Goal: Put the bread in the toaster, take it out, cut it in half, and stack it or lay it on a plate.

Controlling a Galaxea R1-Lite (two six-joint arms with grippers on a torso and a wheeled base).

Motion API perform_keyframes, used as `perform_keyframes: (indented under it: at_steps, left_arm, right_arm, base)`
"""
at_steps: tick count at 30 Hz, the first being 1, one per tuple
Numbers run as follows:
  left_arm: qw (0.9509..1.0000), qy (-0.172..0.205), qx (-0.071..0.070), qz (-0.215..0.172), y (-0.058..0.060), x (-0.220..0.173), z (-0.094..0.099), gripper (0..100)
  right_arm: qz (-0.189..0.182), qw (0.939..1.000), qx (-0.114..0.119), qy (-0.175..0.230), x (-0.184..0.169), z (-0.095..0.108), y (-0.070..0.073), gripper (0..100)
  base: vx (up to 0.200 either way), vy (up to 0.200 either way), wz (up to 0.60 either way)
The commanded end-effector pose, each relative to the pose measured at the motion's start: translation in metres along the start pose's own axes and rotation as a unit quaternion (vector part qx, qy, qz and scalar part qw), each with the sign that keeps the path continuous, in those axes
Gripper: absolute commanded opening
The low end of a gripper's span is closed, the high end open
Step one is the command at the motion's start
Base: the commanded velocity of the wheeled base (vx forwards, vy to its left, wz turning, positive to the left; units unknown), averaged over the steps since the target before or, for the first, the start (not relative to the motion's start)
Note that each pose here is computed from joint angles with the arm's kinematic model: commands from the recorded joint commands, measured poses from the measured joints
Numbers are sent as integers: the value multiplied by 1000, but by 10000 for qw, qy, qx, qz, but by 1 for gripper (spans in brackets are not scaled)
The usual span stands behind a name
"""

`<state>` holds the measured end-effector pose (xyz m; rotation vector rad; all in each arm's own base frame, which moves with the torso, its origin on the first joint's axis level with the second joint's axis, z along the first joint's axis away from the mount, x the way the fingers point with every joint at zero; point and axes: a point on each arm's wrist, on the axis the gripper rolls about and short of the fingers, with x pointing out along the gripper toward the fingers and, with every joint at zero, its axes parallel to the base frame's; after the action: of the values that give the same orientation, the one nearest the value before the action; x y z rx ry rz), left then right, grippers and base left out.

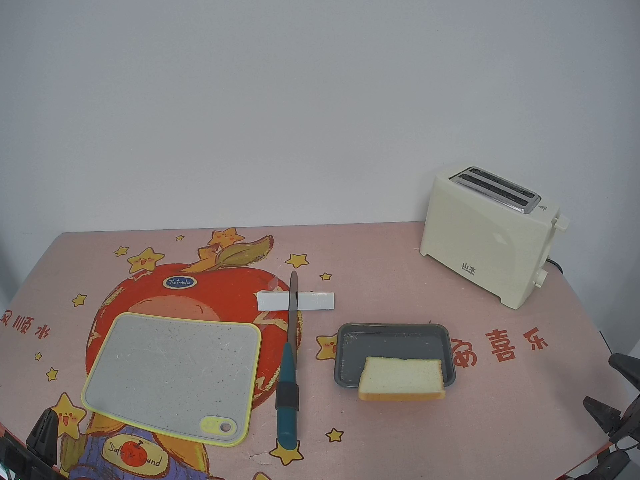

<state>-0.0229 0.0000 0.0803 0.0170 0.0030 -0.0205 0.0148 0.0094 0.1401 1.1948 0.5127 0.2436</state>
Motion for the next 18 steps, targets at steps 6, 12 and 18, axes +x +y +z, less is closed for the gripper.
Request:
perform_keyframes:
  at_steps: [6, 12, 18]
  left_arm:
    - [10000, 84, -2, 1, 0, 1, -4, 0]
    - [10000, 84, -2, 1, 0, 1, -4, 0]
    - [10000, 84, -2, 1, 0, 1, -4, 0]
  right_arm:
    - [-630, 9926, 593, 855, 31, 13, 10, 100]
    - [-895, 9823, 815, 1429, 49, 18, 12, 100]
    - [-1044, 9723, 779, 1939, 62, 16, 15, 100]
  base:
    - [0, 0, 0]
    - [0, 0, 0]
    - [0, 0, 0]
